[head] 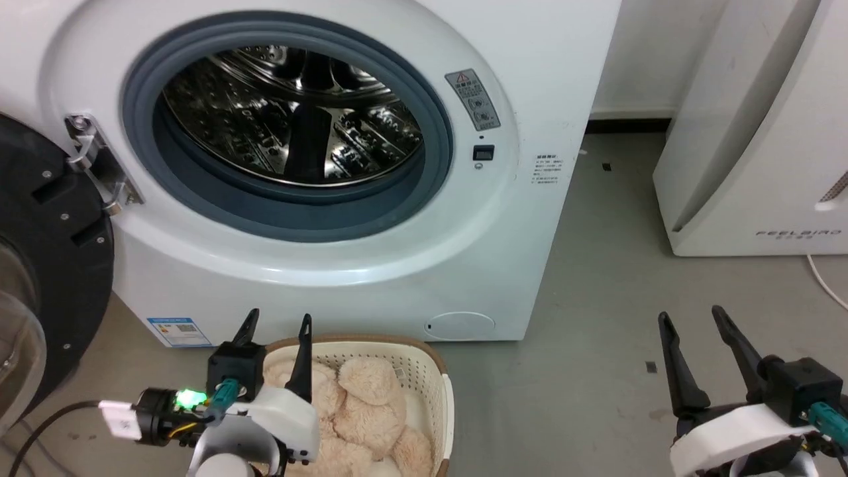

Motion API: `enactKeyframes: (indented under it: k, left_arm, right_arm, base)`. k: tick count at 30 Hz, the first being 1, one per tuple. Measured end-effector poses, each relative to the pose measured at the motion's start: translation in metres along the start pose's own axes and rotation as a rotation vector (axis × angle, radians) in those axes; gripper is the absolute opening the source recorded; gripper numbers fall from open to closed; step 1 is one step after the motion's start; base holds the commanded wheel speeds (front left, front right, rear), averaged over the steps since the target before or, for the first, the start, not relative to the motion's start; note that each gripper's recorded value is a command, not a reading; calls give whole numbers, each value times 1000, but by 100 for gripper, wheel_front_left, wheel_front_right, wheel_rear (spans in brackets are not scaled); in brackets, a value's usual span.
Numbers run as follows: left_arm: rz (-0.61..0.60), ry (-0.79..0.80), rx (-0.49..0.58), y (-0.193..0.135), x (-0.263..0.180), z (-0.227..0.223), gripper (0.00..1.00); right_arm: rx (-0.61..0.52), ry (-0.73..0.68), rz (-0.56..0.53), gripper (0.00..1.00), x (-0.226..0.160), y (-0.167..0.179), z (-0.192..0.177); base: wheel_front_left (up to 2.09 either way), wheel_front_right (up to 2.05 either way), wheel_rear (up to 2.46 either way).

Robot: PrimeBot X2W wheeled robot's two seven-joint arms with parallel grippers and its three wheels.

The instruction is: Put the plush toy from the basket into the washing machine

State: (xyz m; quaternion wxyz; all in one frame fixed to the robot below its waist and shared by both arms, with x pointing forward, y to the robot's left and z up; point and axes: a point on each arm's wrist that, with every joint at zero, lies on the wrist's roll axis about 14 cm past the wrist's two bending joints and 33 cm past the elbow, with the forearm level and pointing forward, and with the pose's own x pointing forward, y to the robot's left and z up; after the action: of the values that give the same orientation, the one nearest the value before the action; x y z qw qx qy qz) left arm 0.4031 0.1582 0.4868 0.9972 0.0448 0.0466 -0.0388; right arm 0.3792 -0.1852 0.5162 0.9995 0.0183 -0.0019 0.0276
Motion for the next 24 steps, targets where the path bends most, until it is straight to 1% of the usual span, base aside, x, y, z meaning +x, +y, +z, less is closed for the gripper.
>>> enactKeyframes:
  k: [15,24]
  left_arm:
    - [-128,198,77,-24,33,-64,100]
    - [-229,336,155,-39,45,-107,100]
  right_arm:
    - [42,15,-63,100,12,-21,-14]
    - [63,36,-101,100,21,-34,-27]
  base:
    - [0,0,0]
    - [0,0,0]
